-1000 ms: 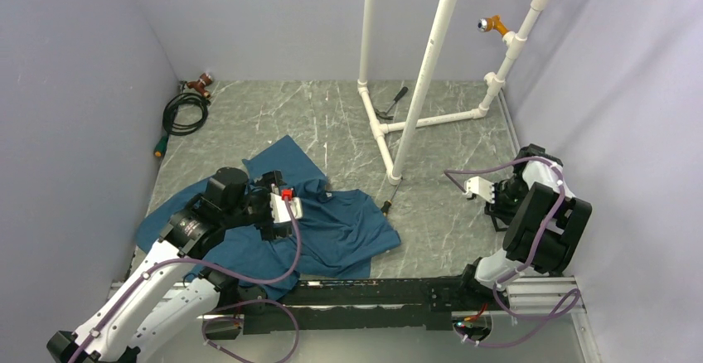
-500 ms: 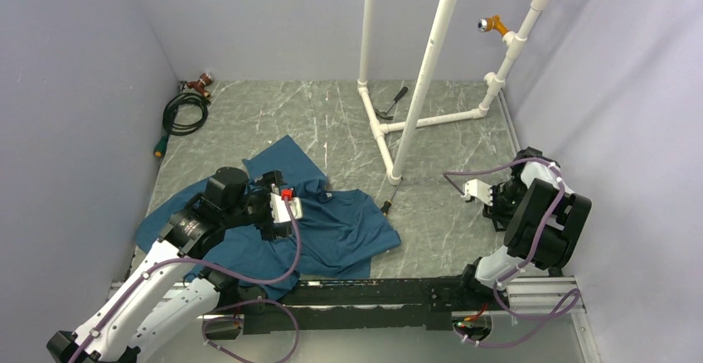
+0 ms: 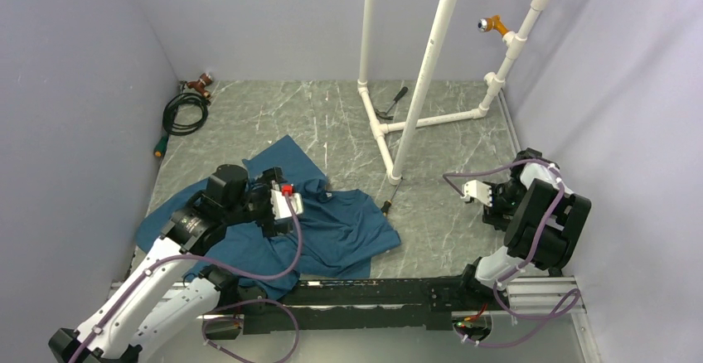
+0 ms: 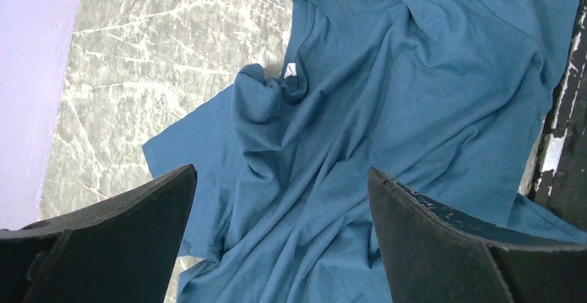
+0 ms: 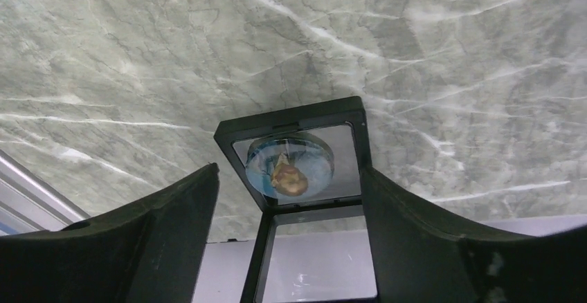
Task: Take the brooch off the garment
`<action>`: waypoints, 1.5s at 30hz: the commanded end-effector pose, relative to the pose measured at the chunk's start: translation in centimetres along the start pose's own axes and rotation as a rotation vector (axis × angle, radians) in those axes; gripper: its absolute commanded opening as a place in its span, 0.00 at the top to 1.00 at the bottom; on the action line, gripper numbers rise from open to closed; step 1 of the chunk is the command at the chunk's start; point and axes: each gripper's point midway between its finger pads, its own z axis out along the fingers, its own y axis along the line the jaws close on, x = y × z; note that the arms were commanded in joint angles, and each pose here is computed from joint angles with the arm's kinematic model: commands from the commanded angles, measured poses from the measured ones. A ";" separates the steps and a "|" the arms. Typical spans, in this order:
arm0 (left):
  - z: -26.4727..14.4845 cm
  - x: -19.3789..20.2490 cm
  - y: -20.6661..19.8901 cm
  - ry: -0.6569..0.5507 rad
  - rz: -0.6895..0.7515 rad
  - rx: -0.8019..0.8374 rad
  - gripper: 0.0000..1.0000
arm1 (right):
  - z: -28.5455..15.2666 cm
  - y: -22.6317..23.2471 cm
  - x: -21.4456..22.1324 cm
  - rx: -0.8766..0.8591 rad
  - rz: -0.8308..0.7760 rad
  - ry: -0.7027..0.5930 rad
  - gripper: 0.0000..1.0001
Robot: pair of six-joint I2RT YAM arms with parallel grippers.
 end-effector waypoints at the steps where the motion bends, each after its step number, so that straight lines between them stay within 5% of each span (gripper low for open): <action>1: -0.3 -2.6 2.1 -0.088 -0.062 -0.060 0.01 | -2.3 -1.5 -1.2 0.064 -0.031 -0.061 0.18; 6: -0.4 -2.9 4.4 -0.097 -0.201 -0.109 0.01 | -4.3 -2.2 -2.9 0.091 -0.015 -0.128 0.01; 11: -0.9 -2.7 7.9 -0.105 -0.448 -0.103 0.01 | -6.3 -1.8 -4.9 0.098 0.007 -0.223 0.00; 16: -0.9 0.6 13.2 0.067 -0.643 -0.173 0.00 | -7.7 0.4 -7.4 0.113 -0.010 -0.315 0.00; 28: 4.4 9.8 20.5 0.389 -0.607 -0.172 0.01 | -11.6 6.0 -17.3 0.073 -0.005 -0.490 0.00; 45: 11.6 18.3 18.9 0.707 -0.489 0.014 0.07 | -8.2 9.4 -25.5 -0.122 -0.001 -0.370 0.05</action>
